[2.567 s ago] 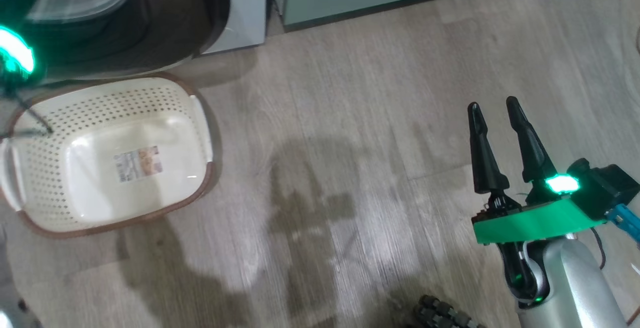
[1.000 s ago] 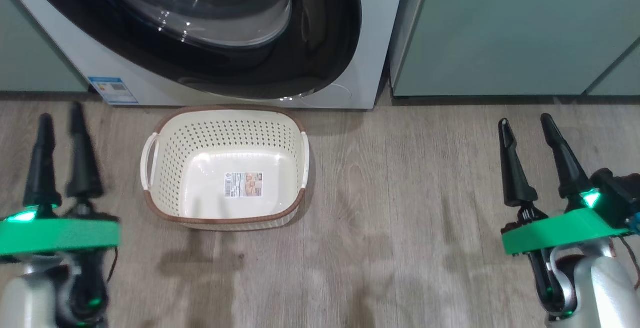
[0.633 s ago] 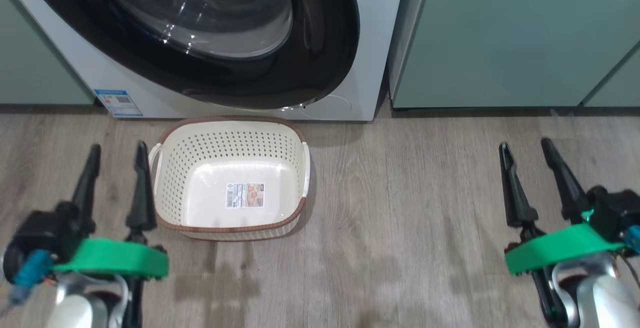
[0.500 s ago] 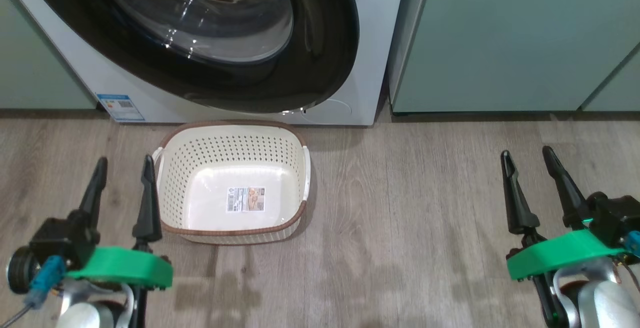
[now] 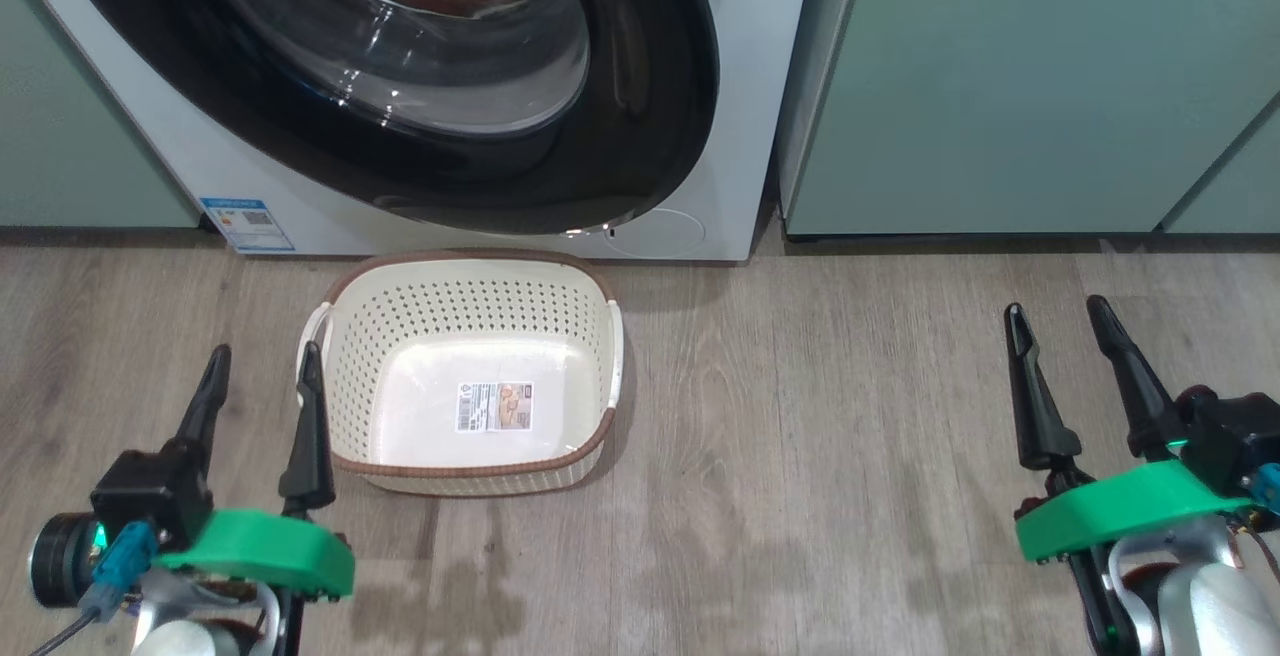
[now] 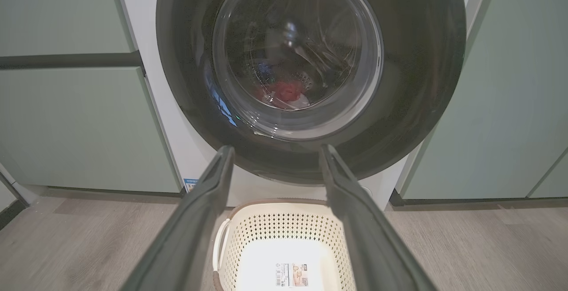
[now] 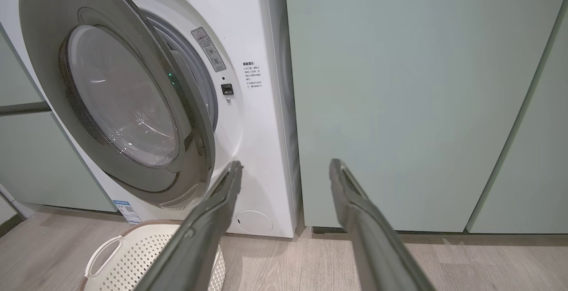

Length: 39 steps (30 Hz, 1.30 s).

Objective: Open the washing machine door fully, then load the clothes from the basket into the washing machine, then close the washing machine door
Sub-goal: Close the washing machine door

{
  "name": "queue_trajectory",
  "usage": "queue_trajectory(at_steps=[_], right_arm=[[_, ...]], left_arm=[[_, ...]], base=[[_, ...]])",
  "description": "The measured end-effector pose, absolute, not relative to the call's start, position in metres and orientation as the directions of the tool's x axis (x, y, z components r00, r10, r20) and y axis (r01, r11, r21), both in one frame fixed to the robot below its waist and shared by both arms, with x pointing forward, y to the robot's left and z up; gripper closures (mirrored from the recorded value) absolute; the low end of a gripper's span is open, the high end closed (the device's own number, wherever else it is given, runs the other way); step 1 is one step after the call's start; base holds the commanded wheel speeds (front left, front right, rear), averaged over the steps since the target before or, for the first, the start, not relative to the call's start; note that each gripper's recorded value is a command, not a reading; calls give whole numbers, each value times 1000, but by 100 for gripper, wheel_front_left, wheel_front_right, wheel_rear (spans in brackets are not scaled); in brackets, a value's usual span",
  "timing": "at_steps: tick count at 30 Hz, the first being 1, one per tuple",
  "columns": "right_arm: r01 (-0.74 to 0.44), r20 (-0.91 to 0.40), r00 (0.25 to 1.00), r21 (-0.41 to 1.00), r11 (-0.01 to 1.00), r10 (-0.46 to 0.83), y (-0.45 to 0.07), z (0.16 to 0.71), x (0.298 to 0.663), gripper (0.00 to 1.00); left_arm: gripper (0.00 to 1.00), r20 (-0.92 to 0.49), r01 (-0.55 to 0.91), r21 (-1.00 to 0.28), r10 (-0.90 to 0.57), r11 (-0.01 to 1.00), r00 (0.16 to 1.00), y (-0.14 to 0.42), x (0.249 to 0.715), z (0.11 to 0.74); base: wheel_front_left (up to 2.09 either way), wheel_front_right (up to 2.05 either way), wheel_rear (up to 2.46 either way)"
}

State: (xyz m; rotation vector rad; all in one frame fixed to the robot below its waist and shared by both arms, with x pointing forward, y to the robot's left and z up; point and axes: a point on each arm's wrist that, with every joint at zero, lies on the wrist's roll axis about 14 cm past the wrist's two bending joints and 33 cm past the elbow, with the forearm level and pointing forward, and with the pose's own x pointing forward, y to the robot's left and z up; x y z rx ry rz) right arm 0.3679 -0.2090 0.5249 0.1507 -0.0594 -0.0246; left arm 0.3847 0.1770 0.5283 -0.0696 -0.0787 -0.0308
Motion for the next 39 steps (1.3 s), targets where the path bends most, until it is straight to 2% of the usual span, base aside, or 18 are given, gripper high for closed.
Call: queue_trajectory(at_steps=[24, 26, 27, 39], right_arm=[[16, 53, 998, 153, 988, -24, -207, 523, 369, 0], [16, 54, 998, 157, 988, -25, -208, 523, 369, 62], [19, 55, 998, 163, 987, -28, -209, 523, 369, 100], [9, 40, 999, 166, 986, -16, -205, 518, 374, 100]], left_arm=[[0, 65, 18, -64, -14, 998, 998, 179, 384, 525], [0, 65, 16, -63, -12, 998, 998, 180, 384, 525], [0, 64, 13, -62, -9, 998, 998, 180, 384, 525], [0, 57, -15, -66, 19, 998, 998, 187, 381, 523]], base=[[0, 0, 0], [0, 0, 0], [0, 0, 0], [0, 0, 0]])
